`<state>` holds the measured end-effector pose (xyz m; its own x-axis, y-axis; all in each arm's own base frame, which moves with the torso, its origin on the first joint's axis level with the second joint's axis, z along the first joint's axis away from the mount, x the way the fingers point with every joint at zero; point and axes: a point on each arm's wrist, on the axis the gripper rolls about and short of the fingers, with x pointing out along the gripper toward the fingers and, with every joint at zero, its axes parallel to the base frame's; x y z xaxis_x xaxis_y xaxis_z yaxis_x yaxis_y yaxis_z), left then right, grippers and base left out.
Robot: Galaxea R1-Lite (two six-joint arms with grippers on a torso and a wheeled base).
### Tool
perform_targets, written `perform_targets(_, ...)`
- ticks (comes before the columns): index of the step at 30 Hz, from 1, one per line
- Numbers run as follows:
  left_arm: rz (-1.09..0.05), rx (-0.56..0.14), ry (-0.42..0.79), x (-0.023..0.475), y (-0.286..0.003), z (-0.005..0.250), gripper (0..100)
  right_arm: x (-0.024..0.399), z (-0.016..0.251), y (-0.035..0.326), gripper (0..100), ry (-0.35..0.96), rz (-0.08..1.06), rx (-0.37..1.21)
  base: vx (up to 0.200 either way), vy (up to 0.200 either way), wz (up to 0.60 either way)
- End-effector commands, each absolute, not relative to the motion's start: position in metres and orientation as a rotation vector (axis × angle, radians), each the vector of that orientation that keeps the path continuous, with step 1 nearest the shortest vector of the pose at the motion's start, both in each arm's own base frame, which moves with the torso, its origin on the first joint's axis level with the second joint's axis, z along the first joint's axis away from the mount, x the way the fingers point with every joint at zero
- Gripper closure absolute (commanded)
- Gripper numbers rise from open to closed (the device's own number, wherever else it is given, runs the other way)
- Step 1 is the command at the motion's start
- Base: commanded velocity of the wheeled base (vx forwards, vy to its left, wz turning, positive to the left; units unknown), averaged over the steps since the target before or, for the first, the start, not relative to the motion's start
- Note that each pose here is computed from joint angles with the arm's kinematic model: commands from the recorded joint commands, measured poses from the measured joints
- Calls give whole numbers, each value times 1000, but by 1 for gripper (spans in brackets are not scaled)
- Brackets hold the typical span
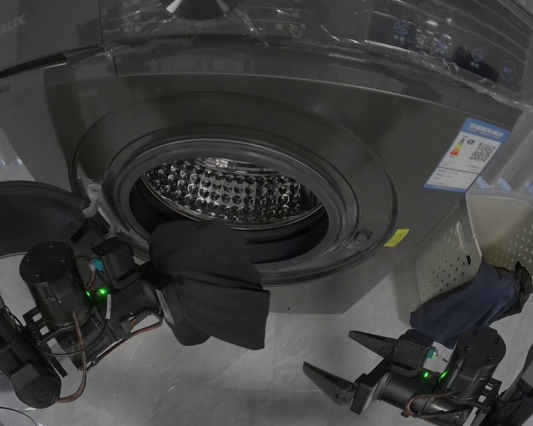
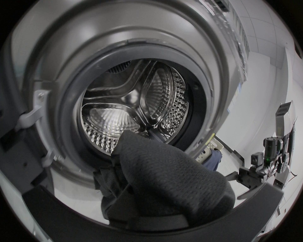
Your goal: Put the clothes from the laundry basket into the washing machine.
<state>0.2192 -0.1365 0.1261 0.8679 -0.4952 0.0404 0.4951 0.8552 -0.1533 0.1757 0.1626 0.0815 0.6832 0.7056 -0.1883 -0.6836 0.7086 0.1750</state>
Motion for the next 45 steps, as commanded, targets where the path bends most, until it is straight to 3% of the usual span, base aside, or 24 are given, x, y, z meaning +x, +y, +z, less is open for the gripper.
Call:
perform_targets(1,-534,-164,-10,232,-149,124,100,168,84,166,0,246,813,89,0,0,0)
perform_targets(11,-483,-91,-32,294,-169,98,100,164,84,170,0,246,834,88,0,0,0)
perform_targets(20,-483,-103,-54,341,-196,78,100,163,83,171,0,248,839,87,0,0,0)
perform_targets(30,-370,-128,-134,411,-213,98,100,163,82,173,0,256,842,86,0,0,0)
perform_targets(34,-301,-155,-207,444,-213,120,100,162,81,172,0,259,842,85,0,0,0)
perform_targets(42,-265,-187,-208,452,-206,125,100,162,81,172,0,259,842,85,0,0,0)
perform_targets(43,-266,-201,-197,450,-205,127,0,162,81,172,0,259,842,85,0,0,0)
perform_targets(45,-270,-214,-183,447,-205,129,0,162,81,172,0,261,842,84,0,0,0)
